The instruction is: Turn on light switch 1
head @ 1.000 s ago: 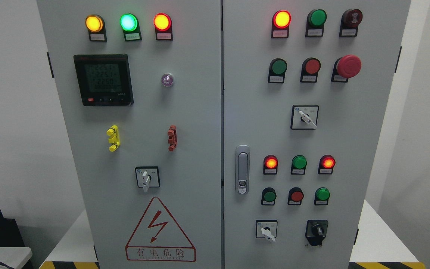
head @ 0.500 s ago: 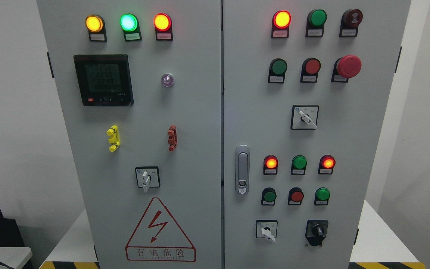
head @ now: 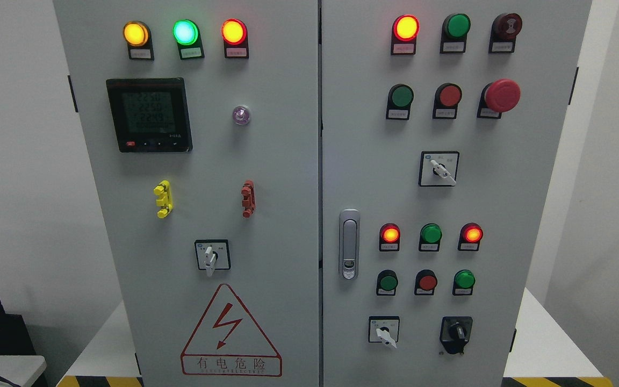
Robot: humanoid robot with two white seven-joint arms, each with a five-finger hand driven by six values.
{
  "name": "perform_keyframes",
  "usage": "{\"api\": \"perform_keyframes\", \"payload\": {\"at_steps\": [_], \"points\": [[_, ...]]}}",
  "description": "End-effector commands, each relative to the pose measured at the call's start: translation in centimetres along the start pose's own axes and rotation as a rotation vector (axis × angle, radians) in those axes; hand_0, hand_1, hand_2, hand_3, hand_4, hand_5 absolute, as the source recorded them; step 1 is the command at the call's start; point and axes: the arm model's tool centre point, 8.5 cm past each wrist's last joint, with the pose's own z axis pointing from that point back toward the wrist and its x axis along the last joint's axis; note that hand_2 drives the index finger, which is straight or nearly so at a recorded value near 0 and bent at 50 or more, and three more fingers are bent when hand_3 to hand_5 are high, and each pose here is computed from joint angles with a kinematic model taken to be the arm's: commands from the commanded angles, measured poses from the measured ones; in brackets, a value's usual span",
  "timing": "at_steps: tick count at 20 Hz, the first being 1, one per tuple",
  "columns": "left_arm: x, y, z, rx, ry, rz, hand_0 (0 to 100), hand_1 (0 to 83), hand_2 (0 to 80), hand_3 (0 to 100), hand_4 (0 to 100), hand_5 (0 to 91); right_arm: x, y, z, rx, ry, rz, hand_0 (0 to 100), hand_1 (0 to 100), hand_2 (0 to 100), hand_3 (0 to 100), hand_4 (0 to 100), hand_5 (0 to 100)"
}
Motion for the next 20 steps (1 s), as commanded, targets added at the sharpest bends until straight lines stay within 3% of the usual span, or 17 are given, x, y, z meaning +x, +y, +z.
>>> {"api": "perform_keyframes", "payload": {"at_steps": [1,9,14,16,20], "points": [[12.5,7.6,0.5,0.198,-0.434,0.036,60,0.0,0.0,29,34,10.0,0.0,0.1,0.0,0.002,0.000,-0.008,12,39,0,0,0,0],[24.6,10.1,4.7,0.269,-0.819,-0.030,63,0.0,15.6,36,44,11.0,0.1,0.1,0.0,0.002,-0.001,-0.008,12,39,0,0,0,0],[31.2,9.4,7.5,0.241,-1.017,-0.077,62,0.0,22.9,44,57,29.4,0.1,0.1,0.0,0.002,-0.001,-0.008,12,39,0,0,0,0],[32.9,9.1,8.8,0.210,-1.071,-0.124,60,0.0,25.2,47,61,37.0,0.0,0.1,0.0,0.002,0.000,-0.008,12,39,0,0,0,0],[34.7,8.1,9.8,0.183,-1.127,-0.161,56,0.0,25.3,50,64,42.4,0.0,0.0,0.0,0.000,0.000,-0.008,12,39,0,0,0,0]]}}
